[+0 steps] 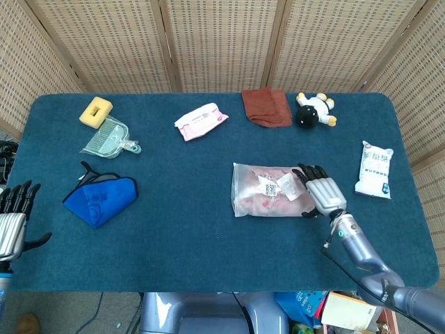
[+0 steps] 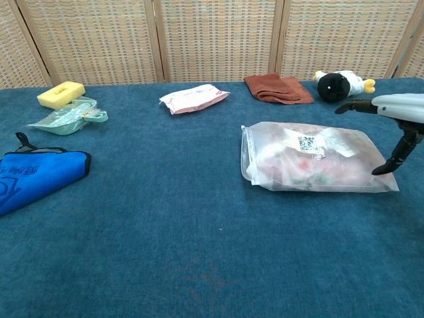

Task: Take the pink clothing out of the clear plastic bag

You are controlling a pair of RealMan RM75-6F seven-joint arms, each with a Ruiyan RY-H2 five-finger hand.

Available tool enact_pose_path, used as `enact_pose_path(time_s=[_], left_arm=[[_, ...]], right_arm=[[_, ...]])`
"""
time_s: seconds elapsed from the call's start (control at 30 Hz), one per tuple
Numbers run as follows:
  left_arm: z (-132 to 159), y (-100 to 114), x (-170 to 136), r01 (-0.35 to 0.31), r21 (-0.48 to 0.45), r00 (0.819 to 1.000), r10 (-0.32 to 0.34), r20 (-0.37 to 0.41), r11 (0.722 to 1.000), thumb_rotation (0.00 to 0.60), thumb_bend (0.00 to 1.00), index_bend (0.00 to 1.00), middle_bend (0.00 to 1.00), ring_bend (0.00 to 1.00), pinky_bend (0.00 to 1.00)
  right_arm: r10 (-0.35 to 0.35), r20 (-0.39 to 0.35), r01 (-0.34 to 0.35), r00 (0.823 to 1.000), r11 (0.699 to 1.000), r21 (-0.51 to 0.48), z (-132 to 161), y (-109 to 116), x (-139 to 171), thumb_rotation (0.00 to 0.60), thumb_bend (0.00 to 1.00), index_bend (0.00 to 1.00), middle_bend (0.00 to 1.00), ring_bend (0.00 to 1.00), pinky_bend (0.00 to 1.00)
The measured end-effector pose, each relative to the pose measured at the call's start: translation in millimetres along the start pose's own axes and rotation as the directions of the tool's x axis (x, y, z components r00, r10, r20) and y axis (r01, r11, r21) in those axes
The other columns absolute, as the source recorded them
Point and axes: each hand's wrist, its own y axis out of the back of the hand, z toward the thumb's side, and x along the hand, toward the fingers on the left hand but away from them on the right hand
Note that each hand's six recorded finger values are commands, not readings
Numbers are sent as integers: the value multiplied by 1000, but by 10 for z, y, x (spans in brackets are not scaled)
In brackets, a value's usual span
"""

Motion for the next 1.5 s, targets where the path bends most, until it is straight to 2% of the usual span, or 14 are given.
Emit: enact_pose_path(time_s=[0.2, 0.47, 0.57, 0.6, 0.67, 0.8, 0.83, 0.9, 0.97, 1.03, 1.23, 1.5], left_arm=[[-6, -52, 47, 16, 10, 1000, -15, -14, 1000, 600, 178, 0, 0, 0, 0], [-36, -101, 108, 32, 16, 999, -31, -35, 999, 600, 178, 0, 0, 0, 0], [-34, -114, 121, 35, 17, 999, -34, -37, 999, 600, 178, 0, 0, 0, 0], [-34, -121, 126, 36, 18, 999, -35, -38, 999, 600, 179, 0, 0, 0, 0], [-31, -127, 131, 38, 18, 999, -37, -38, 999, 600, 179, 0, 0, 0, 0], [-25, -141, 143, 42, 20, 998, -41, -38, 999, 600, 179, 0, 0, 0, 0], [-23, -145, 145, 43, 20, 998, -43, -37, 999, 600, 179, 0, 0, 0, 0], [-15, -151, 151, 46, 20, 998, -45, -36, 999, 600, 179, 0, 0, 0, 0], [-5, -159, 154, 49, 21, 998, -48, -33, 999, 600, 179, 0, 0, 0, 0], [15, -165, 162, 51, 21, 998, -51, -26, 998, 600, 179, 0, 0, 0, 0], [71, -154, 233, 55, 24, 998, -55, 4, 998, 600, 180, 0, 0, 0, 0], [231, 7, 450, 26, 51, 996, -30, 89, 998, 600, 179, 0, 0, 0, 0]], right_arm=[[54, -16, -54, 998, 998, 26, 108, -100, -221, 600, 0, 0, 0, 0, 0], [139, -6, -138, 990, 988, 75, 113, -227, -403, 600, 0, 0, 0, 0, 0], [150, -13, -149, 989, 986, 80, 136, -242, -449, 600, 10, 0, 54, 50, 97], [149, -16, -147, 989, 986, 83, 141, -242, -454, 600, 53, 4, 113, 107, 163], [146, -24, -143, 989, 986, 87, 153, -246, -469, 600, 199, 74, 231, 222, 280], [135, -40, -131, 990, 988, 79, 183, -255, -495, 600, 600, 437, 439, 406, 517], [131, -45, -128, 990, 989, 76, 192, -258, -498, 600, 692, 497, 473, 433, 547], [125, -57, -120, 991, 990, 75, 209, -268, -503, 600, 827, 552, 509, 464, 571], [117, -72, -112, 990, 991, 74, 226, -278, -506, 600, 920, 581, 526, 479, 580], [109, -87, -104, 990, 993, 63, 247, -278, -503, 600, 972, 595, 536, 488, 584], [77, -152, -80, 985, 997, -14, 370, -212, -462, 600, 1000, 606, 545, 497, 586], [57, -273, -90, 960, 990, -112, 726, 2, -360, 600, 1000, 606, 543, 497, 586]])
